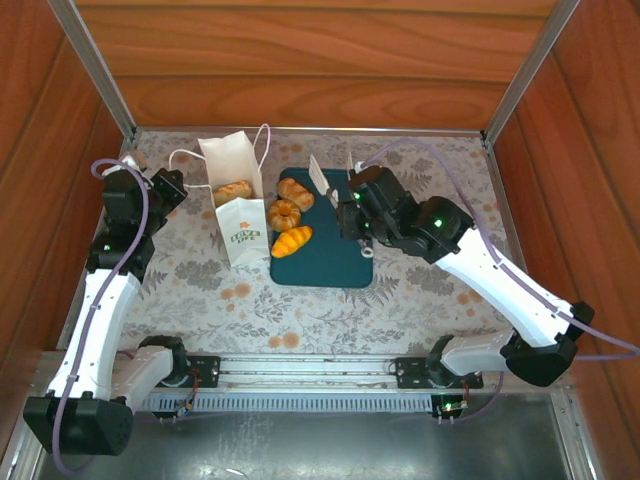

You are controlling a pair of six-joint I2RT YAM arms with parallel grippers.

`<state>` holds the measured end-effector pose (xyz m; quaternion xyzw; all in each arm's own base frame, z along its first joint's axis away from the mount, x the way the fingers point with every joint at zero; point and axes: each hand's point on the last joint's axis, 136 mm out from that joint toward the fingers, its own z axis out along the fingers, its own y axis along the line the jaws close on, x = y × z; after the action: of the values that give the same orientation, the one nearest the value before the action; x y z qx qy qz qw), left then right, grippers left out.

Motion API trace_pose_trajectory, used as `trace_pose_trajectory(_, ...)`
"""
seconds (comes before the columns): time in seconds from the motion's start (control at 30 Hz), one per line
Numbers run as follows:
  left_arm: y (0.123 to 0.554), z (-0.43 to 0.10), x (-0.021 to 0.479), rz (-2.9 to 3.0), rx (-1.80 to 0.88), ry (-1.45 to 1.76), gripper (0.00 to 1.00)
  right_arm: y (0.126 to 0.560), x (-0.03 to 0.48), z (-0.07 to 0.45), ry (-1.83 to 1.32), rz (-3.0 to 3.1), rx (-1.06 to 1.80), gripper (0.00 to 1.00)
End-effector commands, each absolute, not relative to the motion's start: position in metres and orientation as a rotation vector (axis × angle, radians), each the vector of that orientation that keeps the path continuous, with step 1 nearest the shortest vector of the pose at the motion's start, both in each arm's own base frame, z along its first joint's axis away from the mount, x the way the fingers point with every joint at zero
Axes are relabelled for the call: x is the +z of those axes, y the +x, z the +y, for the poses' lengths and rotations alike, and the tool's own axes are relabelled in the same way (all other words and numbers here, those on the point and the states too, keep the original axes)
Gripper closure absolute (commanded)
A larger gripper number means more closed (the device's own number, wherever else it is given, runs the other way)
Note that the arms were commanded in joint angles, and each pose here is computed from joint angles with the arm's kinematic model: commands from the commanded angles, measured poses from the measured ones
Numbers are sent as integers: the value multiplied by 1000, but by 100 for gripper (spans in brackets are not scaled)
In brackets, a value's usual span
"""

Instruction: Place the fake bread into the paper bag

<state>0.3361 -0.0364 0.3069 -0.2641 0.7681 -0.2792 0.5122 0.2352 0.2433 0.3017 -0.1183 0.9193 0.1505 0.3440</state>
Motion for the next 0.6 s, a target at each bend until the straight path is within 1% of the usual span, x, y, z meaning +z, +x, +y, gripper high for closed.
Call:
trace_pose_trajectory(0.0, 334, -35, 316, 1826, -669, -621, 100, 229, 283, 246, -237, 2459, 443, 47)
trace_pose_trajectory(0.33, 335, -34, 317, 1823, -672, -630, 100, 212, 216, 278, -221, 2664, 554, 47)
trace_pose_trajectory(0.57, 336, -35, 317, 1825, -676, -628, 100, 208, 188, 291, -152, 2745, 573, 44)
